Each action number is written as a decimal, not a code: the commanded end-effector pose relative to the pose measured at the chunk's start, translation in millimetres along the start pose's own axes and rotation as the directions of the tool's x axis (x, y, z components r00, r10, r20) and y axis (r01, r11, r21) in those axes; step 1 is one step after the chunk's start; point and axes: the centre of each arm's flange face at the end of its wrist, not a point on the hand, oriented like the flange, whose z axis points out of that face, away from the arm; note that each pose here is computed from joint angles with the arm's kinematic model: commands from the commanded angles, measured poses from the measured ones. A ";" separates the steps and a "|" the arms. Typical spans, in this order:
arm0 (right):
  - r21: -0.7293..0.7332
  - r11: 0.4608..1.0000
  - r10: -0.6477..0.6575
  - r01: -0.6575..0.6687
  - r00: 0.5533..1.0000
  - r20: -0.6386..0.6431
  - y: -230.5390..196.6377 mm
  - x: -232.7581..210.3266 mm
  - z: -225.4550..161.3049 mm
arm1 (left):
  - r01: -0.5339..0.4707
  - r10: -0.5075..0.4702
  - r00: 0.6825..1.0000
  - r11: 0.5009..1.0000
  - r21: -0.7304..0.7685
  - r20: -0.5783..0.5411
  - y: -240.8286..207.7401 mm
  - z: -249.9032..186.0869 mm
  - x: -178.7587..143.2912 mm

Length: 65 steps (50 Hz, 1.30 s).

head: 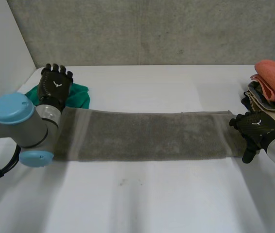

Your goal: Fold the laundry.

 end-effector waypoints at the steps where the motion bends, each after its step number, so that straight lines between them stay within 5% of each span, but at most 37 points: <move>1: -0.004 0.997 -0.077 0.077 0.997 0.001 10.8 -3.4 15.4 | 0.011 -0.011 0.999 1.000 0.001 -0.048 -12.0 -26.8 4.2; 15: -0.023 0.994 -0.105 0.103 0.990 -0.099 21.3 17.9 36.1 | 0.011 -0.011 0.999 1.000 0.012 -0.053 -21.4 -40.0 0.6; 31: -0.047 0.927 -0.366 0.372 0.874 -0.320 1.3 60.9 26.8 | 0.043 -0.043 0.999 0.998 0.038 0.004 -39.7 -54.1 -31.0; 34: 0.122 0.885 -0.386 0.449 0.856 -0.345 -44.5 27.4 28.0 | 0.079 -0.080 0.996 0.996 0.039 0.025 -40.4 -55.1 -40.4; 41: 0.541 0.677 -0.370 0.499 0.866 -0.337 -138.8 -70.4 11.3 | 0.167 -0.170 0.984 0.985 0.052 0.060 -43.4 -57.0 -57.3; 47: 0.823 0.428 -0.513 0.375 0.850 -0.120 -160.7 -210.5 -10.2 | 0.190 -0.192 0.980 0.981 0.039 0.060 -40.2 -61.5 -58.8; 50: 0.872 0.373 -0.570 0.316 0.820 -0.053 -153.4 -250.9 -19.2 | 0.192 -0.193 0.980 0.981 0.026 0.051 -37.4 -64.3 -56.1; 54: 0.885 0.386 -0.627 0.261 0.777 0.045 -121.9 -288.2 -13.4 | 0.194 -0.194 0.980 0.981 0.012 0.035 -34.0 -67.2 -51.0; 58: 0.866 0.419 -0.618 0.272 0.784 0.053 -115.4 -289.4 -9.5 | 0.195 -0.195 0.980 0.981 0.007 0.027 -33.1 -67.8 -47.3; 62: 0.803 0.525 -0.525 0.282 0.850 0.045 -123.6 -268.3 -6.5 | 0.196 -0.196 0.980 0.981 0.014 0.021 -35.7 -68.3 -45.3; 65: 0.707 0.674 -0.361 0.214 0.930 0.063 -129.3 -235.3 -3.9 | 0.200 -0.200 0.980 0.979 0.028 -0.003 -41.7 -70.0 -37.5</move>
